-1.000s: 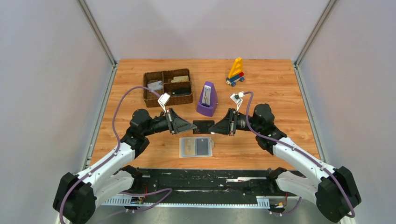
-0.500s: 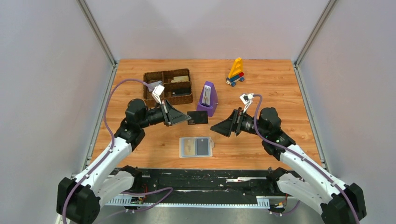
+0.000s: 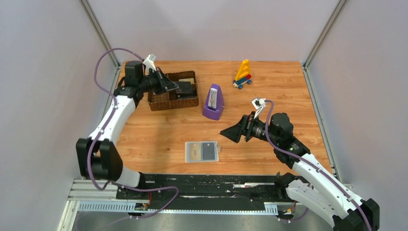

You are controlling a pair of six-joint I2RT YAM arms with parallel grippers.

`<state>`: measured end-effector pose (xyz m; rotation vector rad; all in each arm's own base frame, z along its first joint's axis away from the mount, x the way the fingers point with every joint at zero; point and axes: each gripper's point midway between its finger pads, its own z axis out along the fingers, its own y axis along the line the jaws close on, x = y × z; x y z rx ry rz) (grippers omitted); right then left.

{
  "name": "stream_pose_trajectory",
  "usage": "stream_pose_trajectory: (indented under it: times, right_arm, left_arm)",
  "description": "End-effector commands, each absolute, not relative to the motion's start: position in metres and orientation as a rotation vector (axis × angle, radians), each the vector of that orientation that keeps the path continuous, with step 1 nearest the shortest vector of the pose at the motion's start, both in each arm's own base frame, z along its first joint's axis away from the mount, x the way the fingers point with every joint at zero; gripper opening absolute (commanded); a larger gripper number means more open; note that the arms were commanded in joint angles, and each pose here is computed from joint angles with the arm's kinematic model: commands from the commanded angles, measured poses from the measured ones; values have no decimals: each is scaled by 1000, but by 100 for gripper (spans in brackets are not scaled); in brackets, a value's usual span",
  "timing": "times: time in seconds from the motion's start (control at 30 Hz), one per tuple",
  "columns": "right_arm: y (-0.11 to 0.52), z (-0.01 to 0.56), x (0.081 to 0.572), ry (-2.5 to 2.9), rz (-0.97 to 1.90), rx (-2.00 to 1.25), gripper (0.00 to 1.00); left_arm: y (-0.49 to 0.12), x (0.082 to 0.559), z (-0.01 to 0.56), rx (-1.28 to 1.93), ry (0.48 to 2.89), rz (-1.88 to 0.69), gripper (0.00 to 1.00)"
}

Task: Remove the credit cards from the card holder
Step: Place the credit card in the storage box.

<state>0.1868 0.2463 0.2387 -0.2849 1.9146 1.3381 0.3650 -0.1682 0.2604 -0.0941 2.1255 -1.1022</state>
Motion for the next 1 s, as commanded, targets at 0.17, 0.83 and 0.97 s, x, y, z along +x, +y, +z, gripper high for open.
stream_pose_trajectory:
  times: [0.17,0.83,0.97]
  right_arm:
    - [239,259,200,1839,1241,-288,100]
    - [245,245,218,1901,1197,-270,100]
    - [245,243,219,1906,1193,-268,100]
  left_arm:
    - [-167,452,215,-64,2274,-1026,0]
    - [-175,490,129,-78,2376,-1069,0]
    - [-177,496,125,-87,2367,-1083,0]
